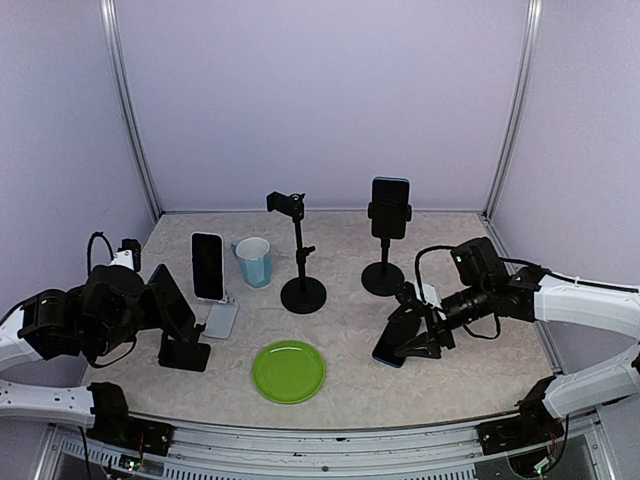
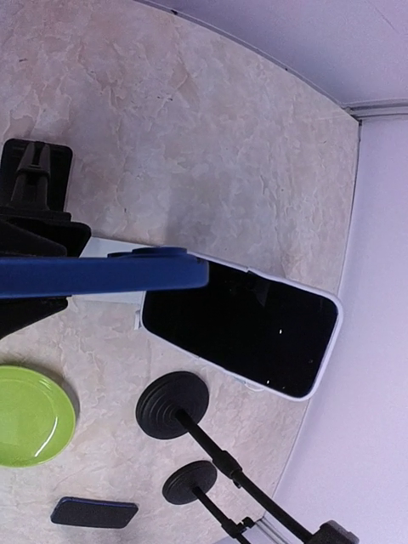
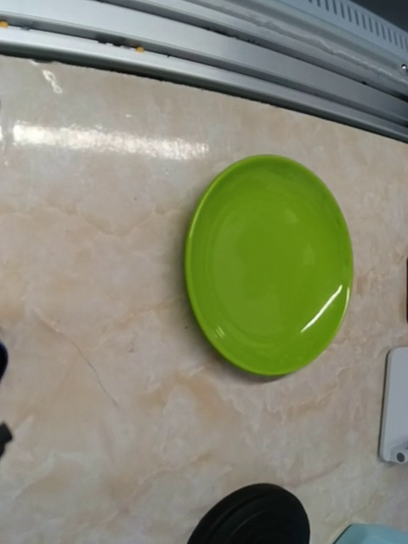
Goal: Place the phone on the phone stand
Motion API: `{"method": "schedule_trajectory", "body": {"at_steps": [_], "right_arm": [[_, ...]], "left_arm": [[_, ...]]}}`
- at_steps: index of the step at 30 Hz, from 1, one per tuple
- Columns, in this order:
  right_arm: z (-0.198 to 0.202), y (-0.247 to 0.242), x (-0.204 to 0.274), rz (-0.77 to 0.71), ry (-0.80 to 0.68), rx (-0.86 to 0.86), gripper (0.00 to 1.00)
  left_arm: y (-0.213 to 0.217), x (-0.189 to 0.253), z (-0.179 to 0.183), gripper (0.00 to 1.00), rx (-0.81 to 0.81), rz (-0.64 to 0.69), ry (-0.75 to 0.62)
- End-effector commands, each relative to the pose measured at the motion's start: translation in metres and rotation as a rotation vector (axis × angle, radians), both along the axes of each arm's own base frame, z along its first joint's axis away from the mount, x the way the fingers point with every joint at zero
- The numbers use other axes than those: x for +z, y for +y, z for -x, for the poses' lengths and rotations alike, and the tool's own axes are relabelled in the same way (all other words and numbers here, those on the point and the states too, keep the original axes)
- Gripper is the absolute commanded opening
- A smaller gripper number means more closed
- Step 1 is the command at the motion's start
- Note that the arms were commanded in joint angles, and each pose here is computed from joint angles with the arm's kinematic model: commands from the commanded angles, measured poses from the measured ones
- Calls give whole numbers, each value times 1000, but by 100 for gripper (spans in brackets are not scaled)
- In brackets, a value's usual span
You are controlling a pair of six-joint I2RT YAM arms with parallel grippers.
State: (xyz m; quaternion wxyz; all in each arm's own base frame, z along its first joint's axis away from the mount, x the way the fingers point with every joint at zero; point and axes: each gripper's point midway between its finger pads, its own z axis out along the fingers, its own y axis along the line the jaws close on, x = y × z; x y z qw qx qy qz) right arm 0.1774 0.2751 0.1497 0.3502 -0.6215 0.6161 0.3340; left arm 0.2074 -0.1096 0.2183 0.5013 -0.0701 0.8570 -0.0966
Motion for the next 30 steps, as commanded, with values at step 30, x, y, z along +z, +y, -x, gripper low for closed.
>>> {"method": "schedule_trajectory", "body": {"at_steps": [30], "right_arm": [[-1,1,-21,59,65,23,79]], "left_arm": [[-12,-13,-8,38,-27,-58,24]]}}
